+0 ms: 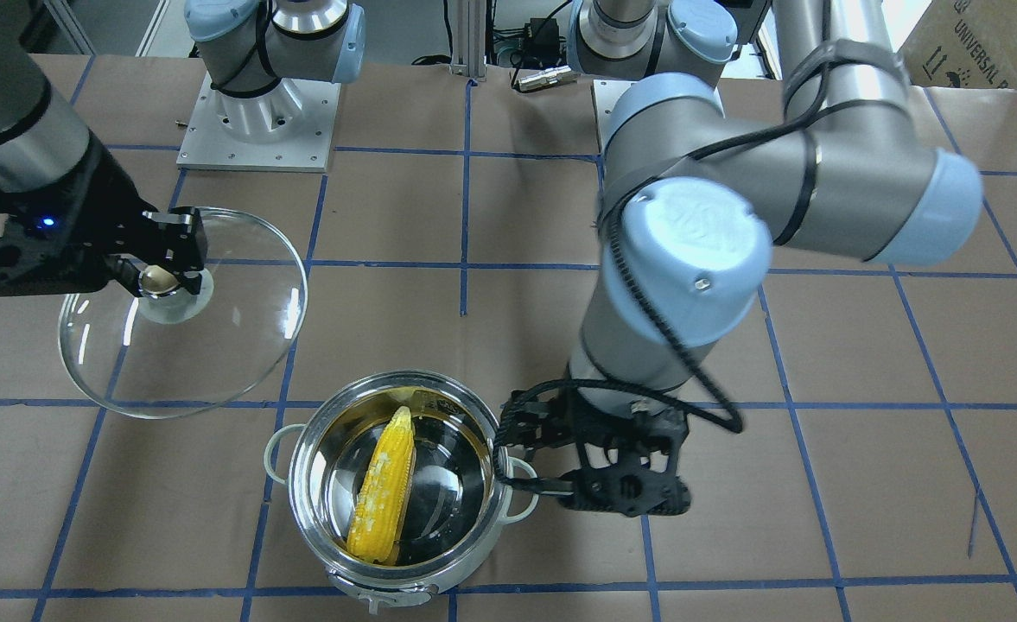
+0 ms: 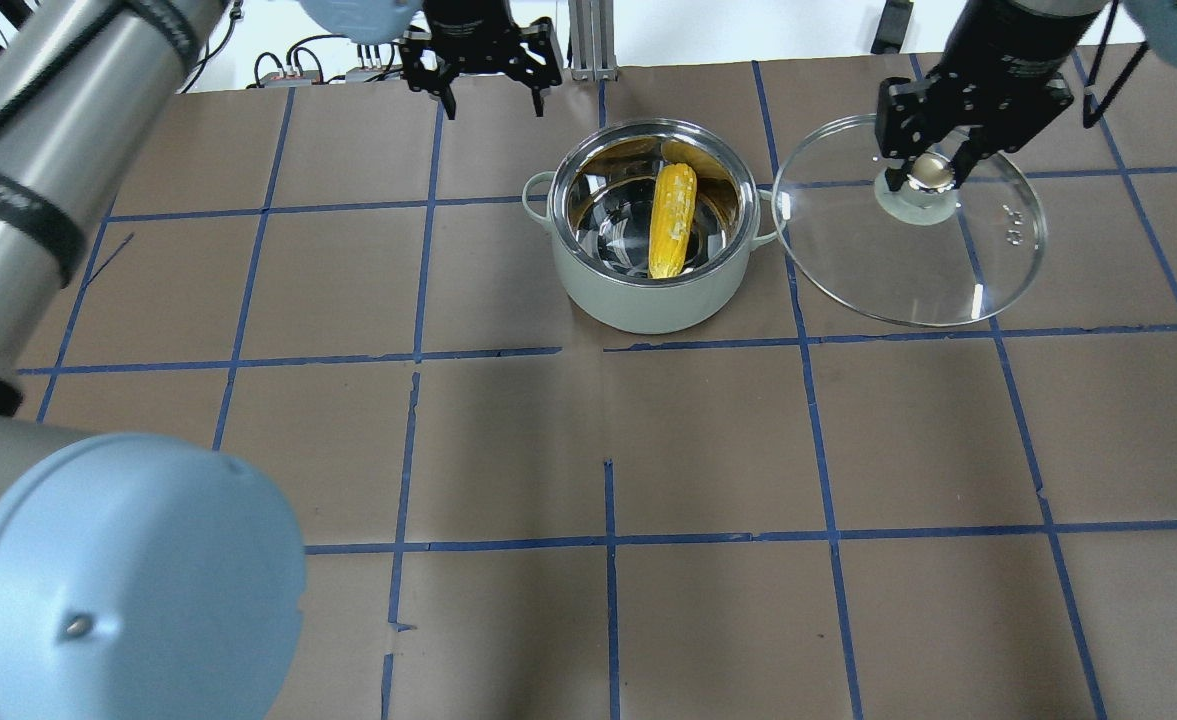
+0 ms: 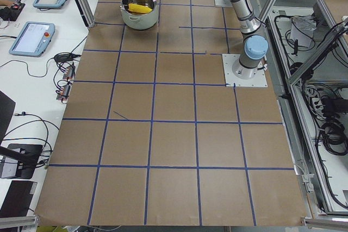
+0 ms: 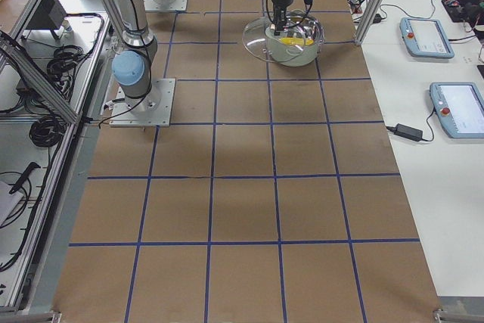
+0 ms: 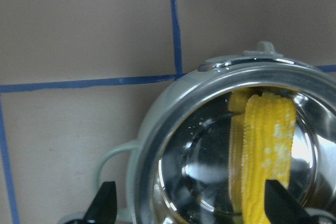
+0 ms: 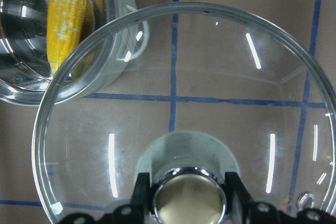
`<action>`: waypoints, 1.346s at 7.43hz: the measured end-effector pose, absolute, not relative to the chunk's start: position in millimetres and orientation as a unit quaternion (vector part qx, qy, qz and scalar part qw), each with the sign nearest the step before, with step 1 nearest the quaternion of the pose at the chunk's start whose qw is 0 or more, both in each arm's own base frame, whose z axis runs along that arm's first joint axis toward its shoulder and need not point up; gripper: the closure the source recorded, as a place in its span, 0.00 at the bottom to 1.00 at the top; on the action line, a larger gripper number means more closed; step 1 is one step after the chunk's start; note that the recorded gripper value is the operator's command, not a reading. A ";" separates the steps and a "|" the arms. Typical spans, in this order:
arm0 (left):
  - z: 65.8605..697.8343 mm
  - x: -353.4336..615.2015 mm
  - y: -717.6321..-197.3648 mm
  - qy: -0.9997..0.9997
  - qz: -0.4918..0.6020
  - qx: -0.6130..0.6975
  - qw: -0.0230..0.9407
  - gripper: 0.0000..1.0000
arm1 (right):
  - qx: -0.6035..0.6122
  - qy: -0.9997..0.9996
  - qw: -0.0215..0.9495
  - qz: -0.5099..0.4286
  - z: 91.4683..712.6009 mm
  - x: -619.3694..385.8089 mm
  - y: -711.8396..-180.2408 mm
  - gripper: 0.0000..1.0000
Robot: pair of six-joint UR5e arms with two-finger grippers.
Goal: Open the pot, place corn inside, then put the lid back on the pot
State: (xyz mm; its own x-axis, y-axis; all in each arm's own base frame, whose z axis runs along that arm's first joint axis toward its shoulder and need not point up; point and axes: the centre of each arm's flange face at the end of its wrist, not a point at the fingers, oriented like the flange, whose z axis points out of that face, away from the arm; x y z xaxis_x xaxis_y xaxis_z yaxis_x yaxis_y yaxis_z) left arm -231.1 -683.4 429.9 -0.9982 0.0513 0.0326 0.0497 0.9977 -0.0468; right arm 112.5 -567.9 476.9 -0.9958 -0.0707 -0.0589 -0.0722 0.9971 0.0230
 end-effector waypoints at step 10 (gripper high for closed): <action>509.2 -98.4 -487.1 -1.000 0.015 -0.022 -0.012 0.00 | -0.155 0.987 0.036 0.032 367.9 318.7 -695.6 0.71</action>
State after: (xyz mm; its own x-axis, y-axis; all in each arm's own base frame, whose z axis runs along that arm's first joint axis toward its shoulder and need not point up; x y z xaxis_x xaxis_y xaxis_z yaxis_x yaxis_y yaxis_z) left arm -98.4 -487.1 509.2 -0.9988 0.0428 -0.0246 0.0435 0.9986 -0.0304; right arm 318.7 -695.6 367.9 -0.9496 -0.3028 -0.0813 -0.3074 0.9502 0.0519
